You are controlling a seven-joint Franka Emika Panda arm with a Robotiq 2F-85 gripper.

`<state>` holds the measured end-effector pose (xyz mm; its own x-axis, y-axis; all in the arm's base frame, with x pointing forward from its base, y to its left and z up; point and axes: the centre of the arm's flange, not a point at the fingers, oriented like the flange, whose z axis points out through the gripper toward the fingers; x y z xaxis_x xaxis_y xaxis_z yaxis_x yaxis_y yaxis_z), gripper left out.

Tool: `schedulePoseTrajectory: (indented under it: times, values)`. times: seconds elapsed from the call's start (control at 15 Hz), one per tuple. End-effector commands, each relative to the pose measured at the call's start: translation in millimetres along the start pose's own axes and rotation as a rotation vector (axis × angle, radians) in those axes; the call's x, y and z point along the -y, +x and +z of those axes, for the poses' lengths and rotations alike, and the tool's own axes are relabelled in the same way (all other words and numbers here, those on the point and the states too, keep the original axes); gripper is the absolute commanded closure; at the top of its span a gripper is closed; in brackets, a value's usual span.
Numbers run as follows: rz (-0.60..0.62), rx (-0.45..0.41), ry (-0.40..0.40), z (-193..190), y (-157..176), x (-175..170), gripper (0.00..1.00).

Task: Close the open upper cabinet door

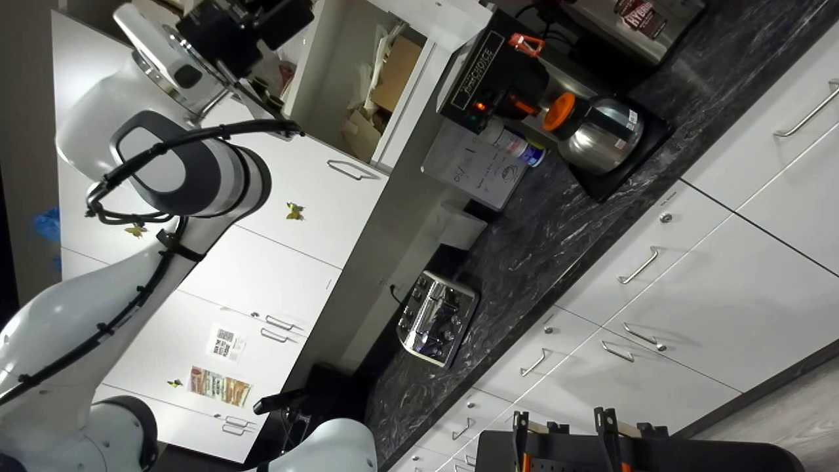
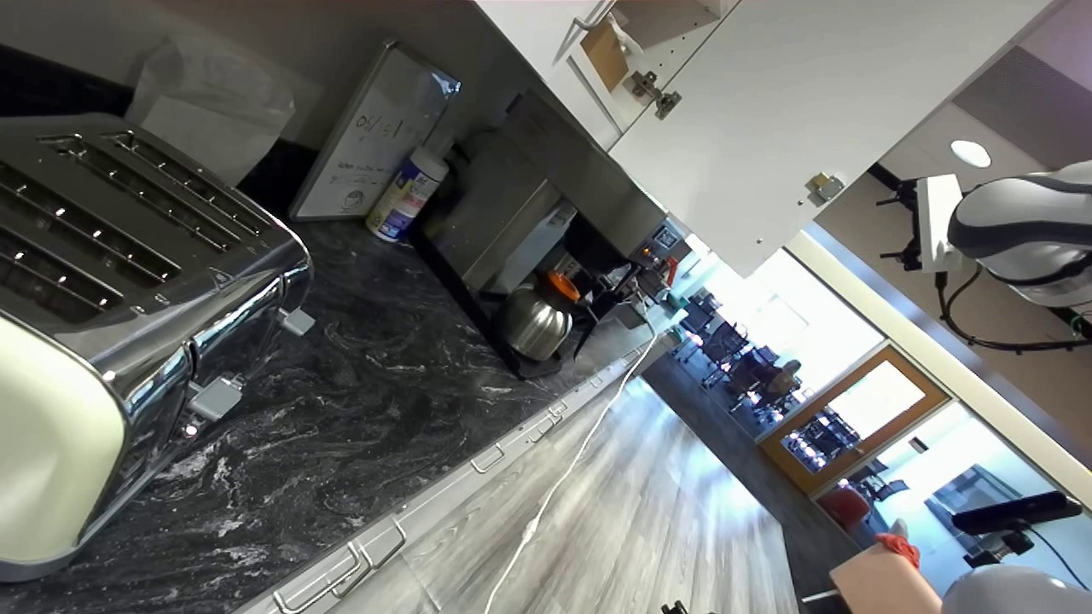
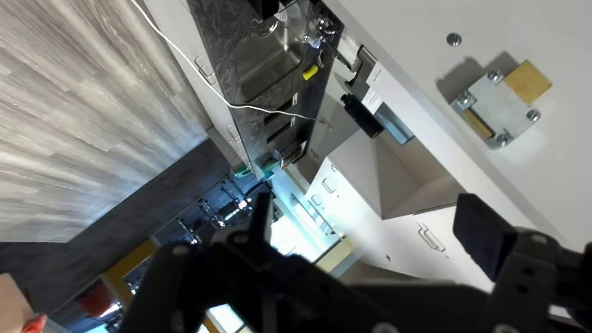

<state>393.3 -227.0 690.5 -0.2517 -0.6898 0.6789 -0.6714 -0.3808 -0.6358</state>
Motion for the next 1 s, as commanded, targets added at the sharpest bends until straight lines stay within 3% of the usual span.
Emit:
schedulePoseTrajectory:
  times: [0.0, 0.4, 0.93]
  values:
    - [0.105, -0.007, -0.055, 22, 25, 20, 0.00]
    - [0.225, 0.053, -0.120, 61, 47, 15, 0.00]
    - [0.309, 0.205, -0.077, 126, 67, 0, 0.00]
